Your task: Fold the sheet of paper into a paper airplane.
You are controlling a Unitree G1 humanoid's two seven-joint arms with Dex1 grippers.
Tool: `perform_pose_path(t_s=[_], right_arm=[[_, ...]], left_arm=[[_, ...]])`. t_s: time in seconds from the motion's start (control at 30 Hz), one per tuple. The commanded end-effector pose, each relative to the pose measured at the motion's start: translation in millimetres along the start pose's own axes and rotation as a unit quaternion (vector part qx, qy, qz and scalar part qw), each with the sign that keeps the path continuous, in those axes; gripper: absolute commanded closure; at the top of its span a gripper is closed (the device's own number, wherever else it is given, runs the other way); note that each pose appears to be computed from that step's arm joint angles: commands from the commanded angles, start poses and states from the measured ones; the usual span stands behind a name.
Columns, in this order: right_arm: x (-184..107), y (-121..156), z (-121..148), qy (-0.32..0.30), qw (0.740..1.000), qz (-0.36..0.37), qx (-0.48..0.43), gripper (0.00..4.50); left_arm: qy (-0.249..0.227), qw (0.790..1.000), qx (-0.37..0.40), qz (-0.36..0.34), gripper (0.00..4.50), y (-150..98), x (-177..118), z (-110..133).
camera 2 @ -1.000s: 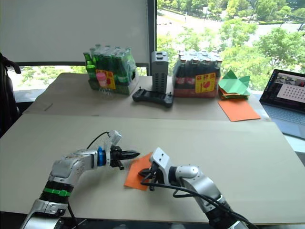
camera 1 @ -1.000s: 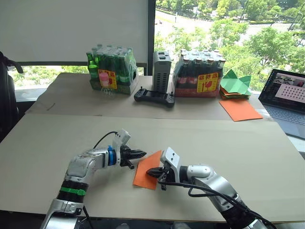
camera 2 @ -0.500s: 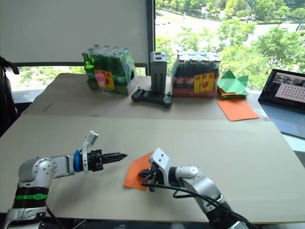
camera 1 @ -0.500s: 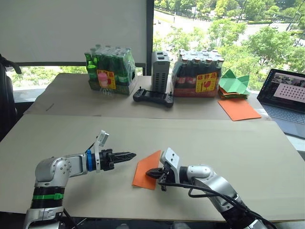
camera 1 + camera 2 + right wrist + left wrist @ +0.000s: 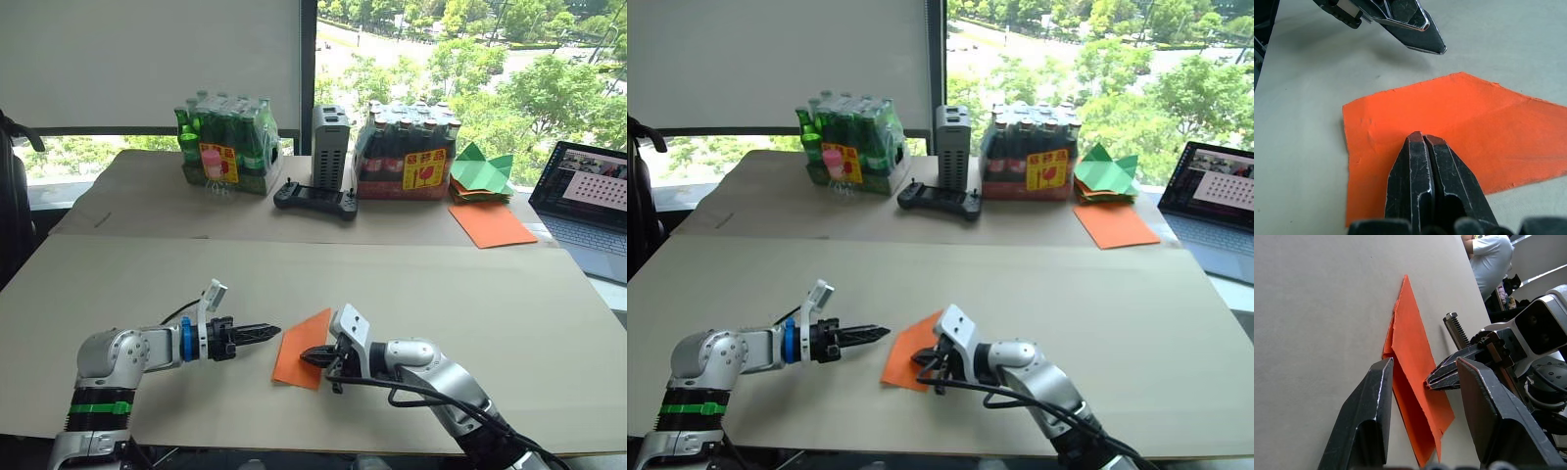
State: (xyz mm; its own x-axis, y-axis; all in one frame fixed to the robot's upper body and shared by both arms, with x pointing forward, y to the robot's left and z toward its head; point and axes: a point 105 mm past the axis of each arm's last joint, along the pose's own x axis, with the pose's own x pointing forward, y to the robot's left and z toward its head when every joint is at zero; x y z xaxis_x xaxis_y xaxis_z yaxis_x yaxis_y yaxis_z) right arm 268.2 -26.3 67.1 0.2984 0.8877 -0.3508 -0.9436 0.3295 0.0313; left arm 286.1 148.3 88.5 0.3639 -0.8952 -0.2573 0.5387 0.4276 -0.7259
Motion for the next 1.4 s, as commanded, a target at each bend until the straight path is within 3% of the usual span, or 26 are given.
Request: perform_pose_path(t_s=[0.03, 0.7, 1.4], right_arm=[[-3, 3, -11, 0.022, 1.0, -0.001, 0.013, 4.48], [-8, 3, -13, 0.03, 0.999, -0.005, 0.012, 4.48], [-8, 3, -13, 0.032, 0.999, -0.001, 0.011, 4.48]], left_arm=[[-0.002, 1.0, 0.016, -0.006, 2.32, -2, 5, 5], [0.008, 1.0, 0.025, -0.018, 2.32, -4, 27, 0], [-0.016, 1.0, 0.005, -0.005, 2.32, 0, 9, 10]])
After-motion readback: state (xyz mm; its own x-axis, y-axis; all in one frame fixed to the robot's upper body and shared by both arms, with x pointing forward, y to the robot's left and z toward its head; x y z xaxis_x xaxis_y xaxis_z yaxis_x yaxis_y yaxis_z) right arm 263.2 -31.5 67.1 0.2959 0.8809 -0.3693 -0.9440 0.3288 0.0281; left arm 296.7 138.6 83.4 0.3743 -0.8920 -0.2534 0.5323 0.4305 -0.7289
